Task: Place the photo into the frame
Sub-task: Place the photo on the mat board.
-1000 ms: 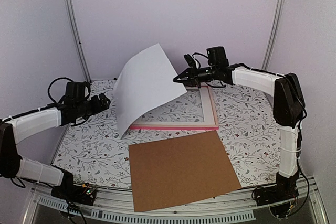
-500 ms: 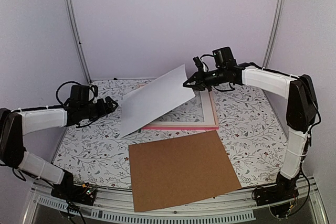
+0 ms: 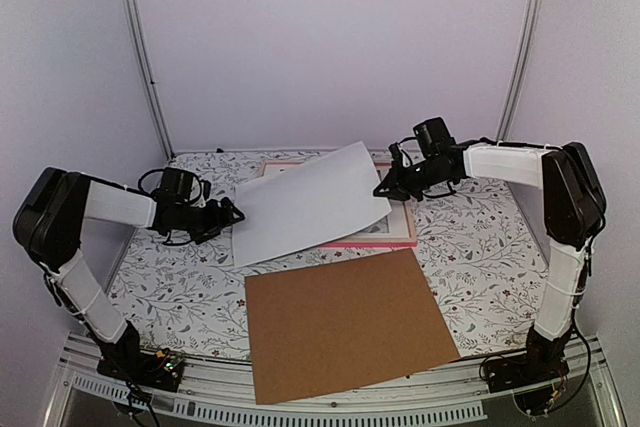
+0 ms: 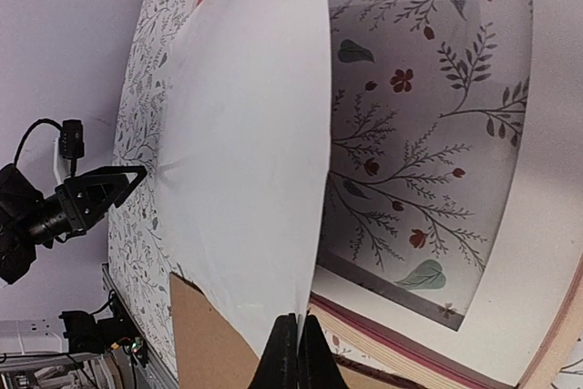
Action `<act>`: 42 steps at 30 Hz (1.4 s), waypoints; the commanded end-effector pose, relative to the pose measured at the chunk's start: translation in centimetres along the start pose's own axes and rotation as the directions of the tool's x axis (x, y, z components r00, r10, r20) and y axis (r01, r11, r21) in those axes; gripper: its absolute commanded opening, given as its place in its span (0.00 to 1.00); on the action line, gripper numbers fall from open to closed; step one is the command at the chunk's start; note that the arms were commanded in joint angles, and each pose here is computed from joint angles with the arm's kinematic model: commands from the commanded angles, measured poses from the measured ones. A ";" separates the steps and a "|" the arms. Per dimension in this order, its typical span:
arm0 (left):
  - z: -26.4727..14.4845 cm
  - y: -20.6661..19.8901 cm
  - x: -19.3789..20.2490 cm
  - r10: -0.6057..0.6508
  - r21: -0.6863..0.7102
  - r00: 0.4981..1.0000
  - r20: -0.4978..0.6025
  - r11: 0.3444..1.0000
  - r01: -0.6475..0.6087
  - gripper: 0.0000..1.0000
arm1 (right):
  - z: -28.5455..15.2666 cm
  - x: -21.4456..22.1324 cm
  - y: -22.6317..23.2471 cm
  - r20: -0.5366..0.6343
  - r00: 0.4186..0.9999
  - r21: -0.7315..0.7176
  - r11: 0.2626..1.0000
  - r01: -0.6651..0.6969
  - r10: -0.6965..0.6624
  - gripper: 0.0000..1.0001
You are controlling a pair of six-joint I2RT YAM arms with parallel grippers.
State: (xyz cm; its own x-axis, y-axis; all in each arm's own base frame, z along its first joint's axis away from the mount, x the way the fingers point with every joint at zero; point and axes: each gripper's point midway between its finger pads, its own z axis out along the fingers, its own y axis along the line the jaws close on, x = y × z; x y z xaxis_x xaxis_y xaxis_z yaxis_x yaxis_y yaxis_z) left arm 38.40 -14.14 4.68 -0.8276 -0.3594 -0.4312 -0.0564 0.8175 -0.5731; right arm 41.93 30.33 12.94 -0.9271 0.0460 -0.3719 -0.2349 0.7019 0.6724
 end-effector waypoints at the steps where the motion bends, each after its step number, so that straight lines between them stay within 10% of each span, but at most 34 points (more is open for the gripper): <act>1: 0.5 -1.1 -1.4 0.002 0.059 1.000 0.014 0.998 -0.003 0.94 | 1.3 1.7 -4.6 -0.038 0.998 0.104 0.993 -0.049 0.054 0.00; 11: 1.8 -1.8 -0.2 0.001 0.136 0.999 -0.046 0.991 0.005 0.86 | 2.5 3.7 -7.0 -0.076 0.993 0.127 0.988 -0.083 0.093 0.00; 42: 1.6 -4.1 -1.0 0.032 0.261 0.999 -0.025 0.965 -0.024 0.01 | 1.4 3.6 -5.9 -0.027 0.997 0.085 0.994 -0.067 0.070 0.00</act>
State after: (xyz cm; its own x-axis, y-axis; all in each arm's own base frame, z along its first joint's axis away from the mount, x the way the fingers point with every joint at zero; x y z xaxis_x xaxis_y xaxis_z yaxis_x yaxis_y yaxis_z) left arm 39.43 -17.94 4.72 -0.8656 -0.3277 -0.3786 0.0621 0.6801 -0.7305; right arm 40.02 27.46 4.63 -0.9670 0.0588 -0.2479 -0.1149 0.7678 0.6302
